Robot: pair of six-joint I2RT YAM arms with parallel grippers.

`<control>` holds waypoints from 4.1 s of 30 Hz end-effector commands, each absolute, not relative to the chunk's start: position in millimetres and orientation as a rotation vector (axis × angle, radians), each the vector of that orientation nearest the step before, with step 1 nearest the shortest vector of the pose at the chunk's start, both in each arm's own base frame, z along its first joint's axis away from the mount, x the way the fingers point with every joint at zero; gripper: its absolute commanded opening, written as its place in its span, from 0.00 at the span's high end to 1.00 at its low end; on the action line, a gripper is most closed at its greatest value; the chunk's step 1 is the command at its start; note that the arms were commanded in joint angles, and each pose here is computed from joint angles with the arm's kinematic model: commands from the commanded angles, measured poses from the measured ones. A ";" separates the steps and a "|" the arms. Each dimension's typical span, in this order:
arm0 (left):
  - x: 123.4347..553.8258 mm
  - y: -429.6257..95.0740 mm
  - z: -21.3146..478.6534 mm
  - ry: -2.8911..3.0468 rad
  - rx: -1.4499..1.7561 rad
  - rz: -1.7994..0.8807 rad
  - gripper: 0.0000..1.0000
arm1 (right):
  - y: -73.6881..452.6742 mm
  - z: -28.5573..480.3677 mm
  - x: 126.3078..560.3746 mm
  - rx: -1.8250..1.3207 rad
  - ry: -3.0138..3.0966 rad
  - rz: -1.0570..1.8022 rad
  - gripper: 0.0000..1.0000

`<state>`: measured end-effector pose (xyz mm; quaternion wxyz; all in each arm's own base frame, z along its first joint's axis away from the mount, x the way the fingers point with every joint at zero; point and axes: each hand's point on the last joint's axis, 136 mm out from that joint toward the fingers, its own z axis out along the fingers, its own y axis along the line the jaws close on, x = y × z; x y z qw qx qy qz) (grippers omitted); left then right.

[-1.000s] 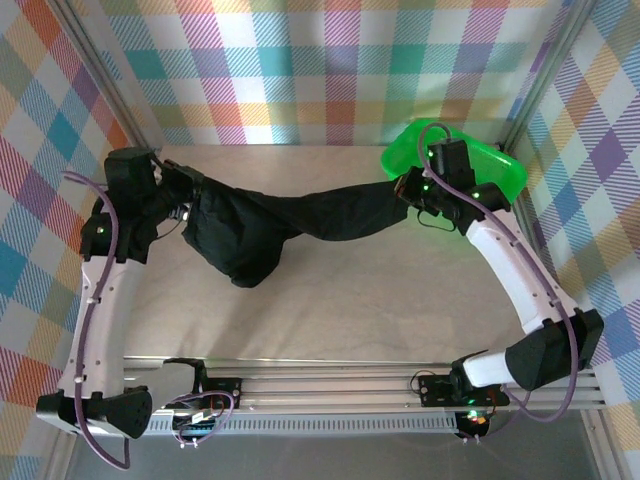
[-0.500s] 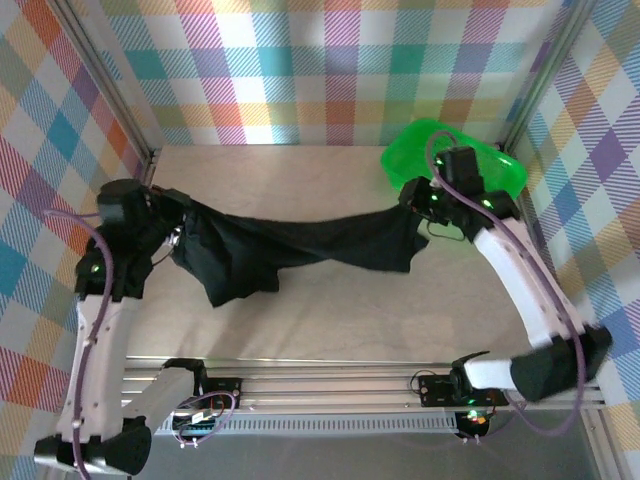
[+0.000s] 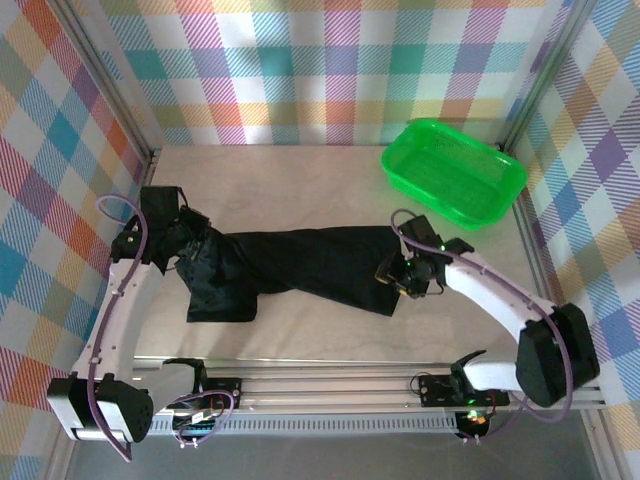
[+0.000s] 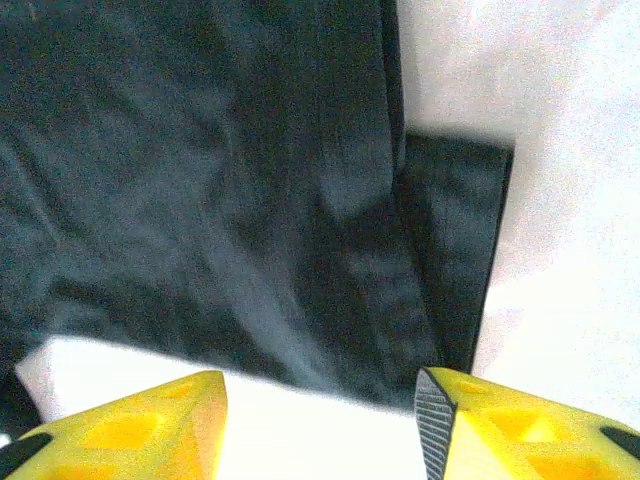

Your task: Fold and stack the t-shirts

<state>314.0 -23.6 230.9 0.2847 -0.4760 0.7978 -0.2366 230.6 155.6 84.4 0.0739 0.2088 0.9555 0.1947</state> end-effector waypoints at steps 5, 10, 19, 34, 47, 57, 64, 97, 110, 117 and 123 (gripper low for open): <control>311.0 -23.3 231.3 2.145 -1.260 -0.642 1.00 | 163.6 52.2 219.9 0.661 2.945 0.632 0.44; 310.3 -24.0 231.8 2.154 -1.253 -0.642 1.00 | 175.8 32.5 223.3 0.566 3.062 0.595 0.44; 317.7 -29.6 242.1 2.152 -1.225 -0.690 1.00 | 184.5 61.5 254.1 0.542 2.960 0.610 1.00; 320.0 -11.2 468.1 1.587 -0.963 -0.865 1.00 | 166.3 409.5 353.9 0.173 1.999 0.957 1.00; 184.3 31.1 576.3 1.090 -0.899 -0.840 1.00 | 115.9 537.3 253.2 0.081 1.502 0.962 1.00; 270.6 40.8 529.9 1.229 -1.057 -0.729 1.00 | 133.8 516.7 328.5 0.094 1.597 0.914 1.00; 454.7 52.9 376.5 1.612 -1.273 -0.599 0.88 | 185.7 386.3 493.5 0.224 1.992 0.988 0.64; 258.9 23.8 116.0 2.391 -1.573 -0.257 0.45 | 167.2 35.7 462.1 0.565 2.780 0.295 0.49; 247.0 33.2 125.9 2.407 -1.556 -0.152 0.50 | 156.9 72.4 453.2 0.673 2.703 0.289 1.00; 239.5 43.9 128.7 2.417 -1.543 -0.043 0.48 | 121.8 82.8 351.9 0.656 2.870 0.227 1.00; 239.0 44.6 124.8 2.423 -1.548 -0.030 0.47 | 87.6 58.4 305.2 0.717 2.982 0.160 1.00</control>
